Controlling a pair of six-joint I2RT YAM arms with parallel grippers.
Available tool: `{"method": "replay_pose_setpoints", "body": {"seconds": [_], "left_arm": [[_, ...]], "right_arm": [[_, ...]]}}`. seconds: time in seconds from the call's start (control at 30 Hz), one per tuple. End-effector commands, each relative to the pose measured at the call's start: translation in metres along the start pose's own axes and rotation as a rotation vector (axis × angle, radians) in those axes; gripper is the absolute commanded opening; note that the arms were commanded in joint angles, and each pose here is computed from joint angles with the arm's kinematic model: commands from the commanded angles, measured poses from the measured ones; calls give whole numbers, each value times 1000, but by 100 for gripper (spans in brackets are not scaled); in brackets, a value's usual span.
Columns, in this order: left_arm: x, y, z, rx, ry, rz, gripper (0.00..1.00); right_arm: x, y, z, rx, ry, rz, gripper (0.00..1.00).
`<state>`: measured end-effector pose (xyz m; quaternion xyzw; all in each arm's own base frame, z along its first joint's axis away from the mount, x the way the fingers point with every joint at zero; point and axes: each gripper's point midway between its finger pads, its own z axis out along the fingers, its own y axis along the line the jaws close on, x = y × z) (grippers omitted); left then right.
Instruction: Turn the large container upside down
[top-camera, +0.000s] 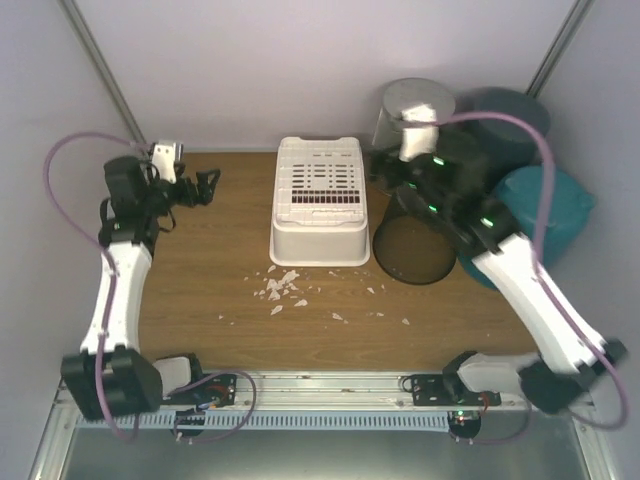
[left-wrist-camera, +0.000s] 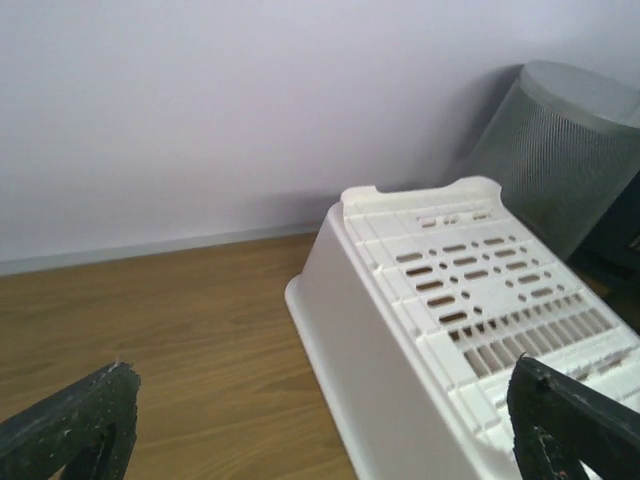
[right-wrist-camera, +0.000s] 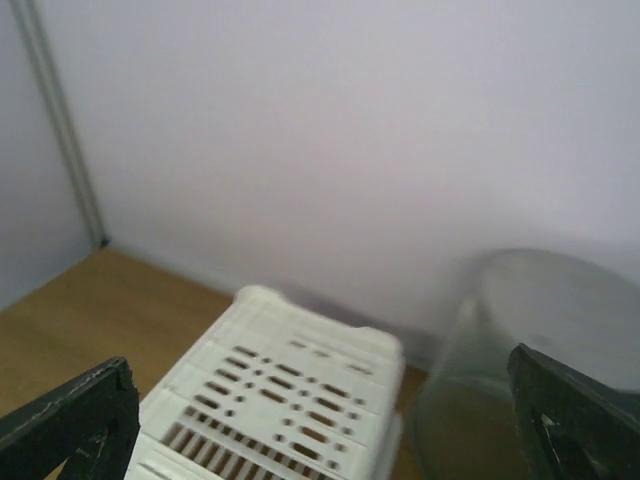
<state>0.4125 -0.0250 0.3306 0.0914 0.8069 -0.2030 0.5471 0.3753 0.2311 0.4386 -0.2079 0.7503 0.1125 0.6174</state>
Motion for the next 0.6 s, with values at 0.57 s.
{"method": "replay_pose_setpoints", "body": {"seconds": [0.57], "left_arm": [[45,1,-66,-249,-144,121,99]], "right_arm": [[128,-94,-199,406,-98,330,100]]}}
